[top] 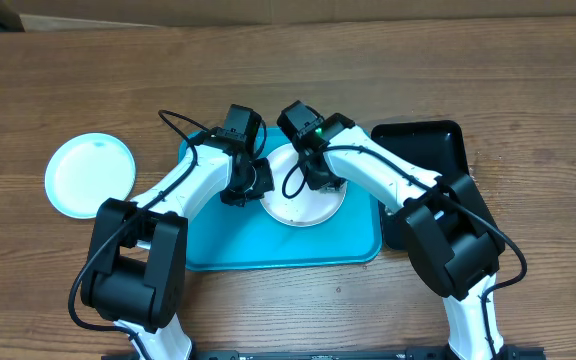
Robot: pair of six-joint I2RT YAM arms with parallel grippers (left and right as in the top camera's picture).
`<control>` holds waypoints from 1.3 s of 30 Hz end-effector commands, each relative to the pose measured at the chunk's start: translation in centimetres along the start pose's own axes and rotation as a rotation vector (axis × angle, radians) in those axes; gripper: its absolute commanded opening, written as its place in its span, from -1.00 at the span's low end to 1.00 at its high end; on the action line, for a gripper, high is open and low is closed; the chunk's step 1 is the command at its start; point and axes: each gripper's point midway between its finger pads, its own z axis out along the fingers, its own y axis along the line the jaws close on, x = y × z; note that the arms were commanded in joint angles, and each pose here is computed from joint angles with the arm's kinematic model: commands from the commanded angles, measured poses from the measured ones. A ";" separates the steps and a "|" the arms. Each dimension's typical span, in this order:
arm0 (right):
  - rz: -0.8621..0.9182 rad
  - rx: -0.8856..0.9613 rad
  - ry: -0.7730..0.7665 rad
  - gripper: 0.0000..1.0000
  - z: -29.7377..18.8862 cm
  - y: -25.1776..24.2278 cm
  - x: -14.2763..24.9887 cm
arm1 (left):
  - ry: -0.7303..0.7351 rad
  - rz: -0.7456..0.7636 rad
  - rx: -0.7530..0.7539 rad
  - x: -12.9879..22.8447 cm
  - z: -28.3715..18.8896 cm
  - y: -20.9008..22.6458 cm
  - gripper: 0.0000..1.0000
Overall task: Clean dirty plates on tray and stack at the side
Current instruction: 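Scrub the white plate with the sponge in the right gripper, then return the sponge to the black tray and withdraw the right gripper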
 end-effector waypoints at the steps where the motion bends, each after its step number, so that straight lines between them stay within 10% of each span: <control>1: 0.001 0.003 0.040 -0.93 1.4 0.0 1.5 | 0.009 -0.009 -0.002 -0.2 0.3 0.1 -0.92; 15: -0.030 -0.564 0.160 -0.93 -0.5 9.2 4.1 | 0.007 -0.009 -0.003 -0.2 0.3 0.1 -0.92; 25: -0.053 -0.907 0.058 -0.93 -8.9 7.5 -0.9 | 0.008 -0.010 -0.003 -0.2 0.3 0.1 -0.92; 39: 0.290 -0.276 0.232 -0.93 -6.9 -12.8 3.0 | 0.005 -0.009 -0.001 -0.2 0.3 0.1 -0.89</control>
